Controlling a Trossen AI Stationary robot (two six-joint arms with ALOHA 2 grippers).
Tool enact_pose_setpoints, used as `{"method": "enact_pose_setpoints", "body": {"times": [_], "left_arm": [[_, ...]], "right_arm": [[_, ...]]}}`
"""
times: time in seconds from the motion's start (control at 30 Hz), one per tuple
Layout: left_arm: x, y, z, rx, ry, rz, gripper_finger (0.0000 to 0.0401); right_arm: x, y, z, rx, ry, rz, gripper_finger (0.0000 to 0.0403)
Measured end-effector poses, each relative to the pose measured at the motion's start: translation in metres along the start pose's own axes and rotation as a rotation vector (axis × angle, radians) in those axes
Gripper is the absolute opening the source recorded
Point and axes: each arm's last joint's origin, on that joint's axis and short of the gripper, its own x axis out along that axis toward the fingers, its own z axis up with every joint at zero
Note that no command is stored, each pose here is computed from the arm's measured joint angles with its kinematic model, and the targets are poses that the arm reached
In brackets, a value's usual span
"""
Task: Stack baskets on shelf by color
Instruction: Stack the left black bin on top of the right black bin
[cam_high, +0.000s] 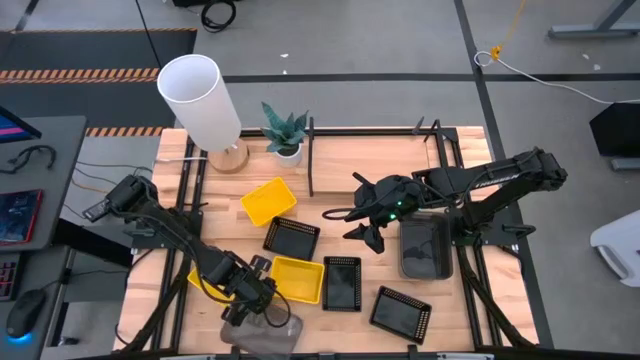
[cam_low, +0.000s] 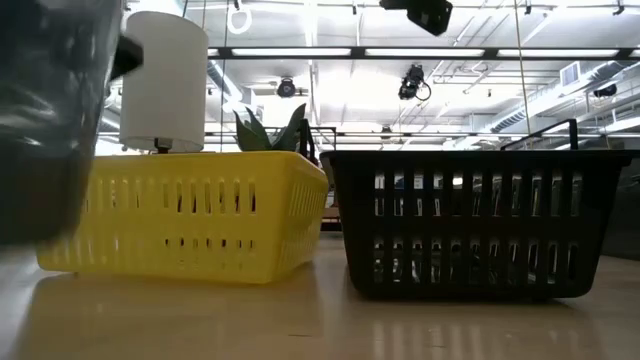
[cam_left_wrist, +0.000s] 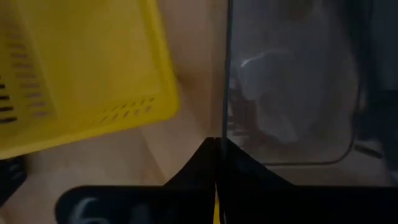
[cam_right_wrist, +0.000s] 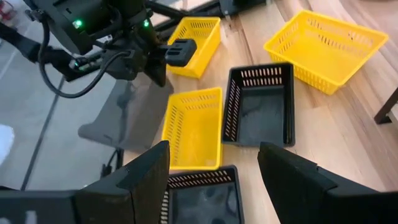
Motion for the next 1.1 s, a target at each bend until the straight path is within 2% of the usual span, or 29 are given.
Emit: {"method": "enact_pose_setpoints", "body": {"times": [0.13,0.3,0.5,0.73,0.93,1.1], "left_arm": [[-0.031,0.004,0.008,-0.018,-0.011,-0.016,0.0006],[-0.074,0.022,0.017,-0.082,-0.037,-0.056,0.0006],[-0.106,0.069,0.027,-0.146,-0.112,-0.034,0.0006],[-0.126,0.135,0.025,-0.341,-0.196,-0.054,0.0006],[-0.128,0.172,0.018,-0.444,-0.238,-0.224,0.0006],[-0.124,0.185,0.016,-0.458,-0.248,-0.367,0.0006]], "right_arm": [[-0.009,0.006,0.011,-0.026,-0.023,0.013,0.0249],[-0.018,0.018,0.017,-0.139,-0.04,0.048,0.0248],[-0.023,0.031,0.017,-0.293,-0.038,0.099,0.0239],[-0.029,0.045,0.019,-0.38,-0.049,0.149,0.0226],[-0.021,0.053,0.026,-0.477,0.07,0.152,0.0217],[-0.018,0.062,0.04,-0.633,0.17,0.139,0.0215]]}}
